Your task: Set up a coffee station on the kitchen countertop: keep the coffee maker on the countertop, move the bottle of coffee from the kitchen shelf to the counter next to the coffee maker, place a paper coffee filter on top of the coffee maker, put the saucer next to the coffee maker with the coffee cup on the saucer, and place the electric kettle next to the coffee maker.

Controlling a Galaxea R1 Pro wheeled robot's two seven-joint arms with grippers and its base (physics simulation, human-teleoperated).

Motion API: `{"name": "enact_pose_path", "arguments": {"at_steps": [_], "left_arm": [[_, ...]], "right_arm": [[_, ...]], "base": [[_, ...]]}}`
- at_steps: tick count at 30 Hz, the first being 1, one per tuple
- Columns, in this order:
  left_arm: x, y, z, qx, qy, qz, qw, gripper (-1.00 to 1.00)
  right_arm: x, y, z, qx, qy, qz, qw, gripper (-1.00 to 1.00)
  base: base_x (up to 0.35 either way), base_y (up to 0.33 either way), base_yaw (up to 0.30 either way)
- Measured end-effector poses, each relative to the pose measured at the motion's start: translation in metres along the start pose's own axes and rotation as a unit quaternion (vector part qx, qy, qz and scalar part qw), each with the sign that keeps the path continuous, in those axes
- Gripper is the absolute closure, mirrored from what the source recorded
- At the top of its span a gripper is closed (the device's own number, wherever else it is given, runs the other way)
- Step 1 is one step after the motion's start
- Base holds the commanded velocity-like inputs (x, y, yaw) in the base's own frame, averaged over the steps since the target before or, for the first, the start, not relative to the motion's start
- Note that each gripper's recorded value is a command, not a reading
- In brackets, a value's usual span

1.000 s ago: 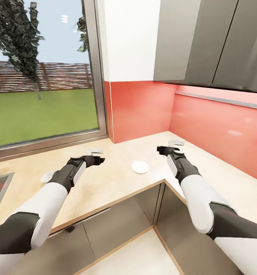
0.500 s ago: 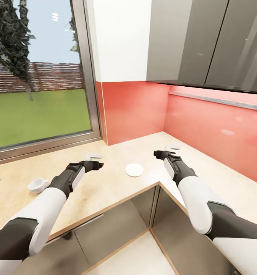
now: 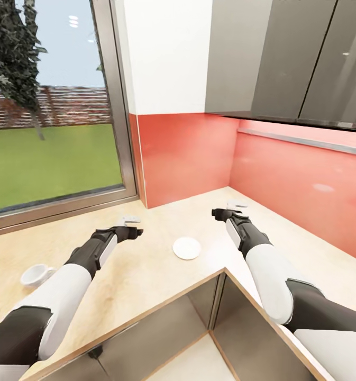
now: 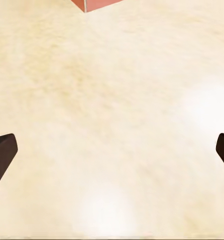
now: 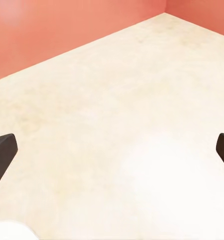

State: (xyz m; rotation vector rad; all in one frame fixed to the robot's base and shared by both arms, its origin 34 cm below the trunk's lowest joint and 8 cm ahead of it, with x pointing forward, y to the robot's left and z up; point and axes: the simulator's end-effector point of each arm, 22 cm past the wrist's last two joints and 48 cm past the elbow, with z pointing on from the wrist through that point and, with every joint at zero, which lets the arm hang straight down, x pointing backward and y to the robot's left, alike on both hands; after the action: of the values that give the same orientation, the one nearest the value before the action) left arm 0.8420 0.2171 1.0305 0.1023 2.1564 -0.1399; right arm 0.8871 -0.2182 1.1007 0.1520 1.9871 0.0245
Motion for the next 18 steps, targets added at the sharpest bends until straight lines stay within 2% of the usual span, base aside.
{"name": "enact_pose_path", "arguments": {"at_steps": [11, 18], "left_arm": [[0.0060, 0.0000, -0.0003, 0.000, 0.003, -0.001, 1.0000, -1.00], [0.0070, 0.0000, -0.0002, 0.000, 0.004, -0.001, 1.0000, -1.00]], "right_arm": [[-0.0002, 0.0000, -0.0004, 0.000, 0.000, 0.000, 1.0000, -1.00], [0.0062, 0.0011, 0.0001, -0.001, 0.007, -0.002, 1.0000, -1.00]], "base": [[0.016, 0.000, -0.003], [0.145, 0.000, -0.189]]}}
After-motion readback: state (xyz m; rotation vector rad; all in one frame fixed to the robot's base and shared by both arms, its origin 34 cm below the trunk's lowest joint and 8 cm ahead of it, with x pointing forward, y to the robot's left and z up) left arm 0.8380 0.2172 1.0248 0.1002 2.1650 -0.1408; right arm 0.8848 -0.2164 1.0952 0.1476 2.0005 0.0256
